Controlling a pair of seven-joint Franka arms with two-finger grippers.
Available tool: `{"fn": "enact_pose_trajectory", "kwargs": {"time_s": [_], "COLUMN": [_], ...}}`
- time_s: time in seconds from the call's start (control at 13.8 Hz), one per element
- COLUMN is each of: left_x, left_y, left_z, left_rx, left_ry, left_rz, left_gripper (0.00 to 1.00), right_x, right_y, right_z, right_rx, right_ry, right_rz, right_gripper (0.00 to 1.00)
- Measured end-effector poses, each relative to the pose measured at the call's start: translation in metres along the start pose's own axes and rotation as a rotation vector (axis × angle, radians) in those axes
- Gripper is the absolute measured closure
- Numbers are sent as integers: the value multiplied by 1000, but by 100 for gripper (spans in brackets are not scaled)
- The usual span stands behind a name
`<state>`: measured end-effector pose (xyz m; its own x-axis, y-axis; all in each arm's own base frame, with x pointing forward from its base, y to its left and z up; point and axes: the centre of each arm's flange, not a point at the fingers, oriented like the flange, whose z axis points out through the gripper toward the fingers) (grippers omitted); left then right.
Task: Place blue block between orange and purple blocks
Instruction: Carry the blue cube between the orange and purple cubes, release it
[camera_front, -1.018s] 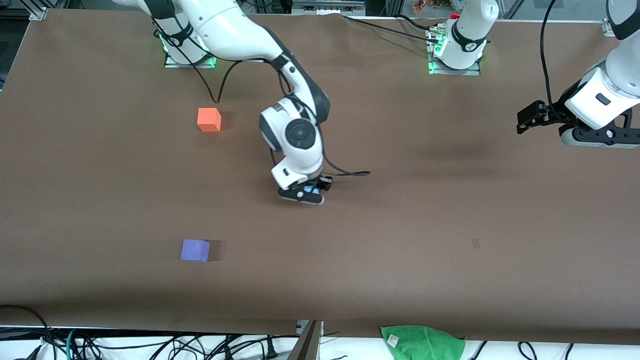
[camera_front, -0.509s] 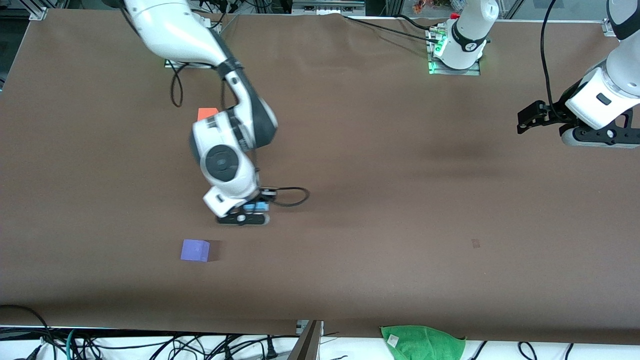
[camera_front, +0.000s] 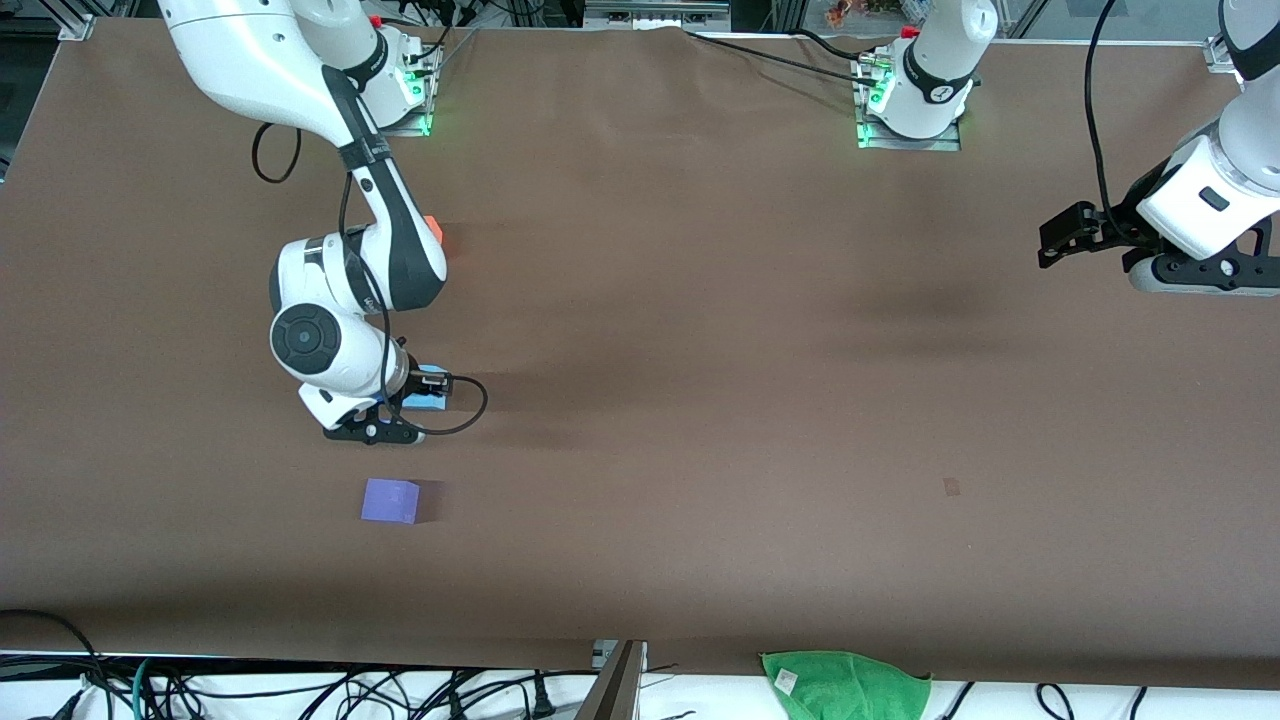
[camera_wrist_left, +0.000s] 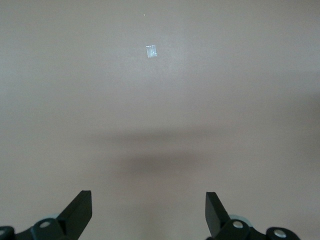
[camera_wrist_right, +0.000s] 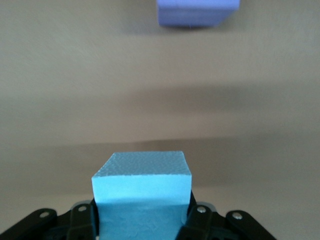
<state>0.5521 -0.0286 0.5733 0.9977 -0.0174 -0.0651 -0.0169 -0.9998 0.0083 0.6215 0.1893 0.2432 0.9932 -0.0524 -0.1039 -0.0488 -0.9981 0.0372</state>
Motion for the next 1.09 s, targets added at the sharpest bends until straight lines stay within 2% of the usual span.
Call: {"fn": "enact_pose_trajectory", "kwargs": {"time_s": [0.36,1.02,1.09], "left_x": [0,0,0], "left_y": [0,2,2], "left_z": [0,0,0], "left_rx": [0,0,0], "left_ry": [0,-1,-1], "left_rz": [0,4,4], "left_gripper": [0,0,0], "right_x": [-19,-18,-18], "right_y": [25,39,39], "right_z": [45,47,46], "right_rx": [-14,-24,-23], "right_ry": [11,10,11], "right_rz": [28,-3,-3], "right_gripper": [43,42,37]}}
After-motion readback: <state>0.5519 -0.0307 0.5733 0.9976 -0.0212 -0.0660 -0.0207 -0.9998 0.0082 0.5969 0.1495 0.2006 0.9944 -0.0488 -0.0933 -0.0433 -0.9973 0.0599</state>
